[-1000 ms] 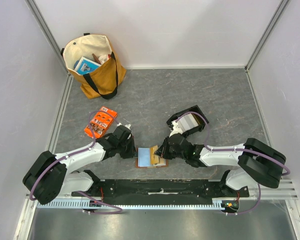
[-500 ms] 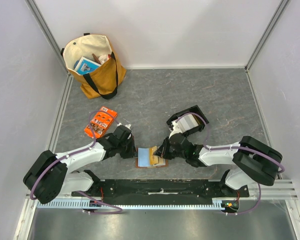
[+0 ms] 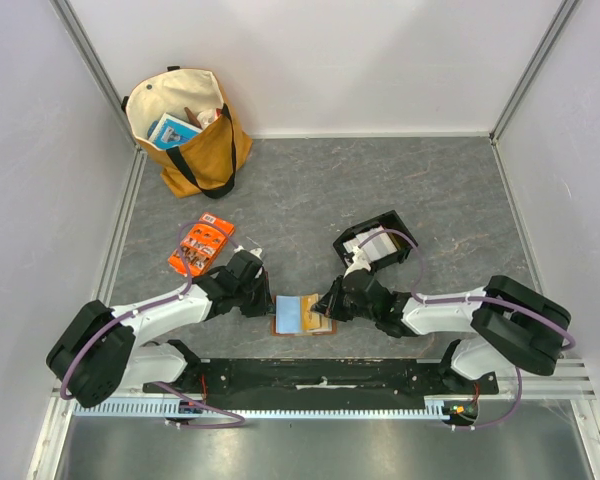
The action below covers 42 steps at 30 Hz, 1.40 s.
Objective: Put the credit cards into the card holder
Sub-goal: Insert the credit card into the card holder.
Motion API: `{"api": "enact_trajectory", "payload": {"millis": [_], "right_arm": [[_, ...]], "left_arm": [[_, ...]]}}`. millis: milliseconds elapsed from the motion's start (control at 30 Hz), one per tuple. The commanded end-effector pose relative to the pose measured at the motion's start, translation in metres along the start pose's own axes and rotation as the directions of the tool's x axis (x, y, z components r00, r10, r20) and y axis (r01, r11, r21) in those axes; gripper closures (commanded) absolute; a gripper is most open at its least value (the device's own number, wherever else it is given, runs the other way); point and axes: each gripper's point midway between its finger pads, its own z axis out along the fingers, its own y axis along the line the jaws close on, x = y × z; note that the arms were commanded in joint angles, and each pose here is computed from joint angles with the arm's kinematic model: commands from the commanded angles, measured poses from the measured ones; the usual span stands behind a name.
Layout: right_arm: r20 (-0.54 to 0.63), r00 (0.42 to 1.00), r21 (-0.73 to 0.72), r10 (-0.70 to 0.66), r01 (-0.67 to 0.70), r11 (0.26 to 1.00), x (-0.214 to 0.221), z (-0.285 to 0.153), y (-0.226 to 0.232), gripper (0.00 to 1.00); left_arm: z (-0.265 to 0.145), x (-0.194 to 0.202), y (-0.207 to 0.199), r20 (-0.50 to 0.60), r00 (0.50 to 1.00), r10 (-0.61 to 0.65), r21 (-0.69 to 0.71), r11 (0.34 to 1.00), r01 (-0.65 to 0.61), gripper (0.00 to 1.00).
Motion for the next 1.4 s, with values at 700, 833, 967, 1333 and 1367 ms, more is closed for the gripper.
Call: {"api": "enact_trajectory", "payload": {"millis": [700, 833, 967, 1333, 1367], "right_arm": [[-0.128, 0.987, 0.064, 0.099, -0.091, 0.994, 0.035, 0.01, -0.021, 1.0], [-0.1, 0.984, 0.08, 0.149, -0.141, 0.987, 0.035, 0.004, -0.022, 1.0], [-0.007, 0.994, 0.154, 0.11, -0.107, 0.982, 0.021, -0.003, -0.033, 1.0], [-0.074, 0.992, 0.194, 0.105, -0.089, 0.977, 0.04, 0.007, -0.037, 1.0], [-0.082, 0.991, 0.184, 0.104, -0.088, 0.979, 0.041, 0.008, -0.034, 1.0]], "left_arm": [[0.004, 0.001, 0.009, 0.0, 1.0, -0.002, -0.041, 0.999, 0.002, 0.98], [0.003, 0.002, 0.009, 0.0, 1.0, -0.008, -0.045, 0.999, 0.008, 0.98], [0.004, 0.001, 0.01, 0.004, 1.0, -0.009, -0.052, 0.999, 0.009, 0.98], [0.004, 0.002, 0.011, 0.0, 1.0, -0.012, -0.052, 0.999, 0.012, 0.98], [0.004, 0.001, 0.01, 0.002, 1.0, -0.011, -0.05, 0.999, 0.012, 0.98]]}}
